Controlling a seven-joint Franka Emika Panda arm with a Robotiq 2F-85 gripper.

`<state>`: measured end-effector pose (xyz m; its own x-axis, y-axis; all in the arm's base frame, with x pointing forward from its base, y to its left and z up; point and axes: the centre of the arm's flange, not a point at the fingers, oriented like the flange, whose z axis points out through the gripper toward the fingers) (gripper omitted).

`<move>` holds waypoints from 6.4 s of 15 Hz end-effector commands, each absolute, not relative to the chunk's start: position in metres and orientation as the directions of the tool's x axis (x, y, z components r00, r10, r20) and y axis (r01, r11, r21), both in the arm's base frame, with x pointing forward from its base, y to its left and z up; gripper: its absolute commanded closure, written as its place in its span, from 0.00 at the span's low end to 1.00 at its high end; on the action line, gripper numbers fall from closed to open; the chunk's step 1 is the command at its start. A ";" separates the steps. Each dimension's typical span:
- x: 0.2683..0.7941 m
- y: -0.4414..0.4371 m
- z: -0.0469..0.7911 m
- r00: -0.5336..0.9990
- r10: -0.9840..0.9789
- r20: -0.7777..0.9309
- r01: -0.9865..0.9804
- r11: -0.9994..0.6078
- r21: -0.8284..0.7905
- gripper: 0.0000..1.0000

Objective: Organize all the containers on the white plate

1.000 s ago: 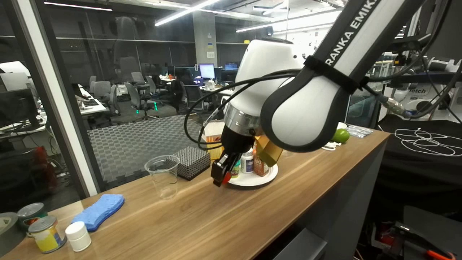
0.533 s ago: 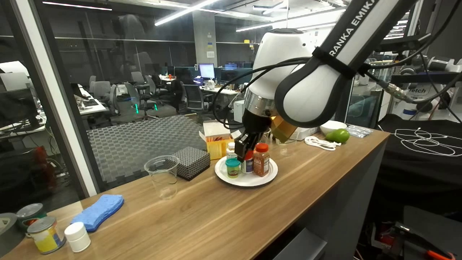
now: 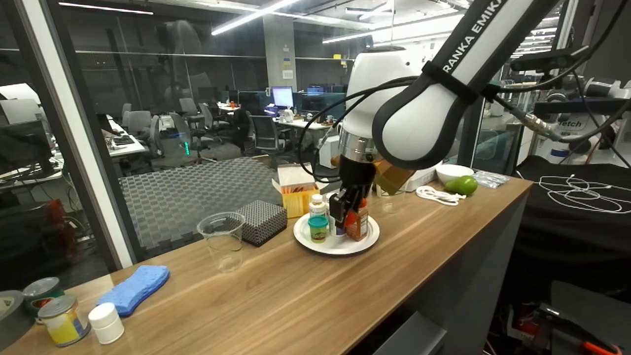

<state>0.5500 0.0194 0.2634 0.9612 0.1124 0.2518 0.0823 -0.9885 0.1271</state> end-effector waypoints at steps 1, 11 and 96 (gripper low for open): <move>0.559 0.030 0.267 0.959 0.112 0.262 0.089 -0.991 0.100 0.13; 0.554 0.069 0.278 0.956 0.109 0.272 0.086 -0.992 0.095 0.00; 0.763 0.194 0.268 0.976 0.009 0.219 -0.009 -0.996 0.083 0.42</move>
